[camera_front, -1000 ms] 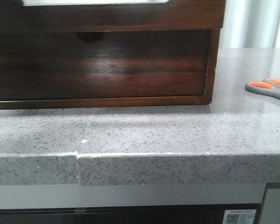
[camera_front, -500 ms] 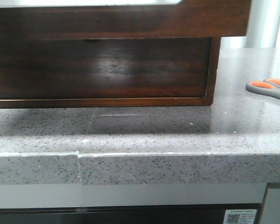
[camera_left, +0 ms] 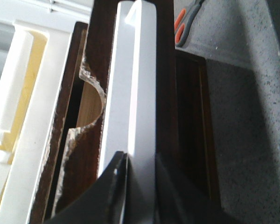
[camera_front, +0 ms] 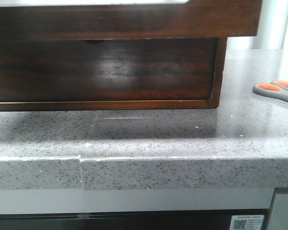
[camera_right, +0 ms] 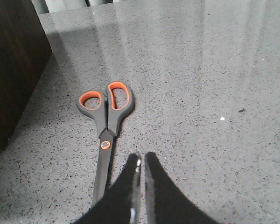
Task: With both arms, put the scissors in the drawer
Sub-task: 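Pull the drawer out toward the robot with the left gripper, then lower the right gripper over the grey-and-orange scissors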
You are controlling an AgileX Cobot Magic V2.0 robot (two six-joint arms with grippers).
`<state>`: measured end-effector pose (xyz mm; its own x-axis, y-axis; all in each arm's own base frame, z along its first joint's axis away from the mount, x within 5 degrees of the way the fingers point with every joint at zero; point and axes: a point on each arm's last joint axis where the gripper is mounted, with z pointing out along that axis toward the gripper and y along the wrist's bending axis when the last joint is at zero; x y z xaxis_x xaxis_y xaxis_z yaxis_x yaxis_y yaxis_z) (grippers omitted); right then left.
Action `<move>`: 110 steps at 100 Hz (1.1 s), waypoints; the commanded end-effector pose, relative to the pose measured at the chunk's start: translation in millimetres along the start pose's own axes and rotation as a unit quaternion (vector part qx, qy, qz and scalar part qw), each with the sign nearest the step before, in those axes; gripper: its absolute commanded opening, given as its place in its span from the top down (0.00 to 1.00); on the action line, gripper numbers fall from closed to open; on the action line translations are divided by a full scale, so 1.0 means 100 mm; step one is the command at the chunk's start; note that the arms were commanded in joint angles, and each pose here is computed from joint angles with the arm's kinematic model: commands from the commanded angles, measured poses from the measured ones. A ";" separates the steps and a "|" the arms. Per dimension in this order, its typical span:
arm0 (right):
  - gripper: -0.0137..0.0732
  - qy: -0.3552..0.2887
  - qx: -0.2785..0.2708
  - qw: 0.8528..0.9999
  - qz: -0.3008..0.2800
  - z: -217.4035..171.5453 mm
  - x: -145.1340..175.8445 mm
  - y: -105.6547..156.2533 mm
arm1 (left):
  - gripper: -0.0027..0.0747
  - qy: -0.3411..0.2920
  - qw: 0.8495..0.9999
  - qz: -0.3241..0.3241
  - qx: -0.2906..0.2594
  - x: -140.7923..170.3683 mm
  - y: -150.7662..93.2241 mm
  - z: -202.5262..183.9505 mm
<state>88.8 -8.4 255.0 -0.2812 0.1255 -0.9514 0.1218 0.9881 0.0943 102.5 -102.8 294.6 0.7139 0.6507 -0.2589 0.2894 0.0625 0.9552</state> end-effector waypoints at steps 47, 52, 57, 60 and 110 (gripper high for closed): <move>0.89 -0.045 -0.002 0.999 -0.003 -0.01 -0.17 0.01 | 0.56 -0.126 0.986 -0.095 -0.056 -0.26 0.21 -0.12; 0.89 -0.040 -0.004 0.999 0.006 -0.01 -0.16 0.02 | 0.56 -0.132 0.983 -0.108 -0.073 -0.28 0.24 -0.18; 0.89 -0.032 -0.006 0.999 0.013 -0.01 -0.15 0.02 | 0.56 -0.137 0.981 -0.110 -0.088 -0.30 0.27 -0.25; 0.89 -0.030 -0.007 0.999 0.013 -0.01 -0.15 0.02 | 0.56 -0.138 0.979 -0.112 -0.098 -0.30 0.29 -0.29; 0.53 0.116 -0.032 0.992 -0.041 0.48 -0.85 0.21 | 0.56 -0.155 0.945 -0.193 -0.212 -0.34 0.45 -0.78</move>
<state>140.9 -3.0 303.9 -0.5196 0.0919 -0.8494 0.0525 0.9958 0.0757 44.5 -65.0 345.5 0.7736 0.3297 -0.5412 0.3064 0.5530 0.7748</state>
